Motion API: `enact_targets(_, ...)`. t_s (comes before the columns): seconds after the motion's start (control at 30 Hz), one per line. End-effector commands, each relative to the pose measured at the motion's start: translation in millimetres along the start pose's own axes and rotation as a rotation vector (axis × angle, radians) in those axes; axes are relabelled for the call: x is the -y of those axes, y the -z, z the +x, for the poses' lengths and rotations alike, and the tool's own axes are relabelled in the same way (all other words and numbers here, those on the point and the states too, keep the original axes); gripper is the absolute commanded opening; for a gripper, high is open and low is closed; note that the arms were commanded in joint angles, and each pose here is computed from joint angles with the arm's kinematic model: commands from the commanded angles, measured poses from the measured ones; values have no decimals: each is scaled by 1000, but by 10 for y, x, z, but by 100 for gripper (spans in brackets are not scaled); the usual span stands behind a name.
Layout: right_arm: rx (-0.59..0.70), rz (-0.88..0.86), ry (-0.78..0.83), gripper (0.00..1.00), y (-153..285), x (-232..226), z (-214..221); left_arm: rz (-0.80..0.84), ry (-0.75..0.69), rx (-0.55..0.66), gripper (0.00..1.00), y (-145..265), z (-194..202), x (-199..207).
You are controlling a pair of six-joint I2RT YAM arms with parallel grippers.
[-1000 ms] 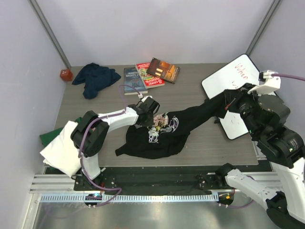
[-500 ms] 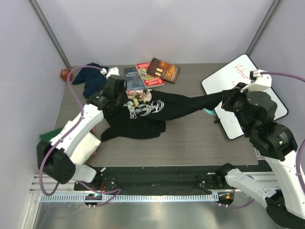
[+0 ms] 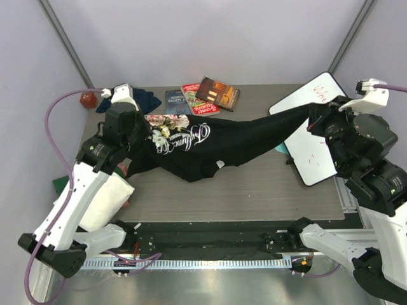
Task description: Fold and stack the t-shirts
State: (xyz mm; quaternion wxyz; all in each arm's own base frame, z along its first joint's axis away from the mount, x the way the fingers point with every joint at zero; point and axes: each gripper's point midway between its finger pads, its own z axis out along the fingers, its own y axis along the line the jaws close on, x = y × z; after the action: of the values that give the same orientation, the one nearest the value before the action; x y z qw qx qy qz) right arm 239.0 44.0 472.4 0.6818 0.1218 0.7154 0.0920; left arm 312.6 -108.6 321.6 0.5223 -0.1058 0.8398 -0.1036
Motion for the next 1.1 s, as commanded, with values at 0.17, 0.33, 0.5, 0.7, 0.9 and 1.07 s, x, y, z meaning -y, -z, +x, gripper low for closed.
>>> enact_targets(0.17, 85, 13, 6, 1, -23, -20, -303, 152, 21, -173, 0, 239, 487, 112)
enact_targets(0.33, 70, 27, 42, 1, -172, -83, -275, 240, 60, -361, 0, 239, 1081, 198)
enact_targets(0.5, 37, 32, 57, 1, -279, -117, -142, 258, 46, -528, 0, 231, 1684, 183)
enact_targets(0.7, 5, 61, 39, 1, -284, -37, 57, 227, 24, -764, 0, 250, 2225, 177)
enact_targets(0.9, 23, 114, 35, 1, -135, 169, 75, 220, 4, -862, 30, 279, 2468, 183)
enact_targets(1.07, 31, 129, 31, 1, -67, 244, 80, 243, -14, -636, 66, 222, 1787, 351)
